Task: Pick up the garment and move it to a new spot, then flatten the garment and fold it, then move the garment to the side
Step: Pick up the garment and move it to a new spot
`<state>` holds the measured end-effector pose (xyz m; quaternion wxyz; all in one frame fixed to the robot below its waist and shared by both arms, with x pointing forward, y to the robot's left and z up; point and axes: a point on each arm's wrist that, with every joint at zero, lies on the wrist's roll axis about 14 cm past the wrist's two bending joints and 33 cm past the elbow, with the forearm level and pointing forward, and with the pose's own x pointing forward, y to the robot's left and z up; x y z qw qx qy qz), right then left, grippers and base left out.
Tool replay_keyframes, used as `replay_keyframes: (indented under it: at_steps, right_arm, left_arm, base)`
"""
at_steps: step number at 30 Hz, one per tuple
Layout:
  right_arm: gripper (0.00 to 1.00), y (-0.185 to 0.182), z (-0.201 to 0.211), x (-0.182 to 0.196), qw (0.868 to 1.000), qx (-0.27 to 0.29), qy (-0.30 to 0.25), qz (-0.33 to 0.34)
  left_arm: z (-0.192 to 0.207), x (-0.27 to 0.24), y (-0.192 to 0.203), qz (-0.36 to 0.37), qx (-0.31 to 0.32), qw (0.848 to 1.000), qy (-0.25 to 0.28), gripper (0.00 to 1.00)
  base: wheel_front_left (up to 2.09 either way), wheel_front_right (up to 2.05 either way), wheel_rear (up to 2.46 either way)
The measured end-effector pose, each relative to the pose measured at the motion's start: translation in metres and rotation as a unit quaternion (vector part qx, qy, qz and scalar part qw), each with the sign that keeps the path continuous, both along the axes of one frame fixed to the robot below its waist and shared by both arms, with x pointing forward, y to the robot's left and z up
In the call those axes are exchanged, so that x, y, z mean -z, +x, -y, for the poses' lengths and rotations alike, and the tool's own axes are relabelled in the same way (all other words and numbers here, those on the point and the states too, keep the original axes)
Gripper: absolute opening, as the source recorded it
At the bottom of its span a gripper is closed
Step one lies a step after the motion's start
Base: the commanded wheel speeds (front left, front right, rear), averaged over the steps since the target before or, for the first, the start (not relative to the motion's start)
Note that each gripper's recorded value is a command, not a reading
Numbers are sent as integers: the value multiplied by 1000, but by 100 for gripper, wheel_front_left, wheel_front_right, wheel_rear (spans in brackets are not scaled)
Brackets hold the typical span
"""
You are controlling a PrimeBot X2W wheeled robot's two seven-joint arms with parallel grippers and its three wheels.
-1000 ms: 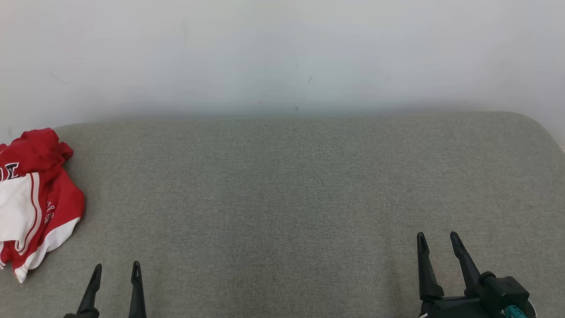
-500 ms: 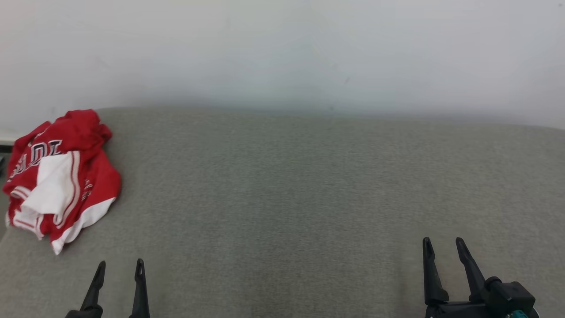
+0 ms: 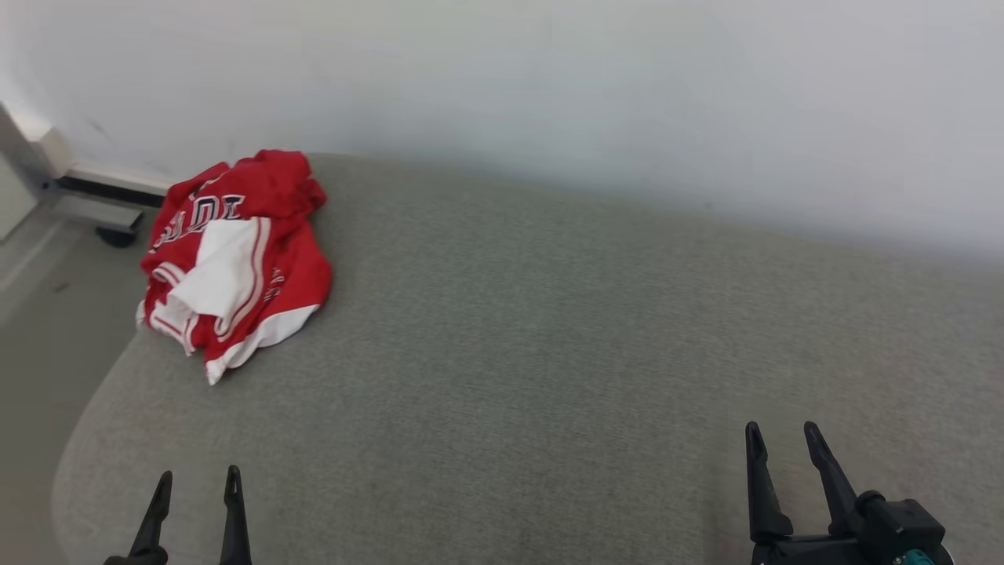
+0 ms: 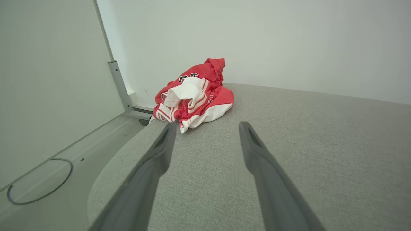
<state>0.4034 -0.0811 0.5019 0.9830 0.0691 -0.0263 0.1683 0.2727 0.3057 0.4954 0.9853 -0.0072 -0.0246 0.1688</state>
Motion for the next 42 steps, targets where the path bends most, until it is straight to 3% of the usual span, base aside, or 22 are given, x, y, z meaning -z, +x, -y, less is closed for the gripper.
replay_keyframes:
  at_steps: [13,23,35,42]
  right_arm:
    - [100,4,-50,0,998,-69,-5,0]
    - [100,2,-54,-3,997,-76,-6,4]
    - [100,25,-35,-9,999,-42,-10,25]
    - [100,54,-14,-9,999,-10,-23,44]
  left_arm:
    - [-30,2,-43,-1,-71,997,-1,100]
    - [-38,3,-50,-3,-84,996,-1,100]
    - [-67,-70,24,78,-69,994,42,100]
    - [-92,-108,86,130,-66,989,29,100]
  base:
    - [0,0,0]
    - [0,0,0]
    - [0,0,0]
    - [0,0,0]
